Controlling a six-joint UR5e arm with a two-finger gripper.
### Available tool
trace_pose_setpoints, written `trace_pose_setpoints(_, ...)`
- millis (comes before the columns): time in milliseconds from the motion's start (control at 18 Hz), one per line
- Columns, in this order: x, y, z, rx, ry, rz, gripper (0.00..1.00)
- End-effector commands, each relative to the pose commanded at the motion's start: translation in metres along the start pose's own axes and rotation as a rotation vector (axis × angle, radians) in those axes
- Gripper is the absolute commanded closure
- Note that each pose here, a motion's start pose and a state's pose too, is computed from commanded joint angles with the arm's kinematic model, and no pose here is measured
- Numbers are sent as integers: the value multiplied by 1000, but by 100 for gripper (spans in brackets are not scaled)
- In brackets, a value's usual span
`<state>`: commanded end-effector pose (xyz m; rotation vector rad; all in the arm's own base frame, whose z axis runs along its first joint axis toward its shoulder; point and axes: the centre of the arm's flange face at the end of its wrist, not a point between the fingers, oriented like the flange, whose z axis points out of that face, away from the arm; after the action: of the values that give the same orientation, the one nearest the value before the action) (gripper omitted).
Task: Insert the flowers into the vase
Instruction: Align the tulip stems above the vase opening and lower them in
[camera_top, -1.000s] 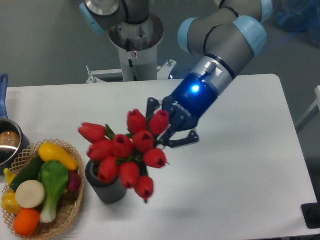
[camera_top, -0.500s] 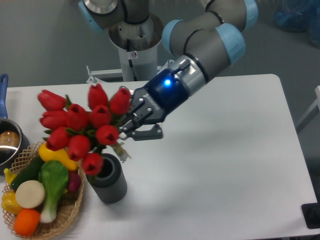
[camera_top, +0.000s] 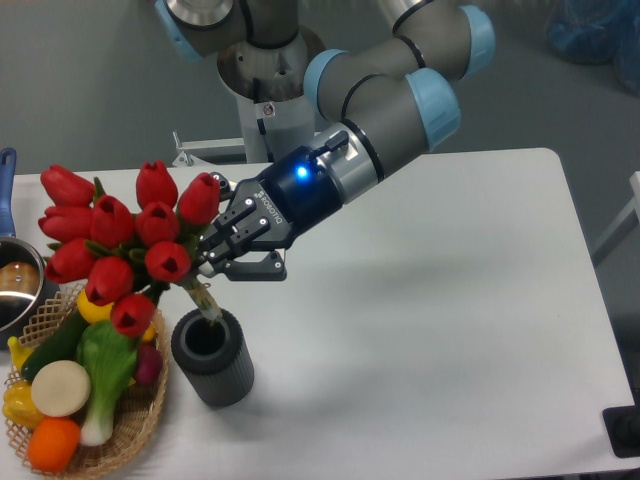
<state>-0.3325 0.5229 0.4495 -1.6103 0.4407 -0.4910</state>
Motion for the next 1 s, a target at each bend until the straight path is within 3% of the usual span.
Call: trace_pose_setpoints(1000, 4, 34, -3, 49, 14, 50, 82)
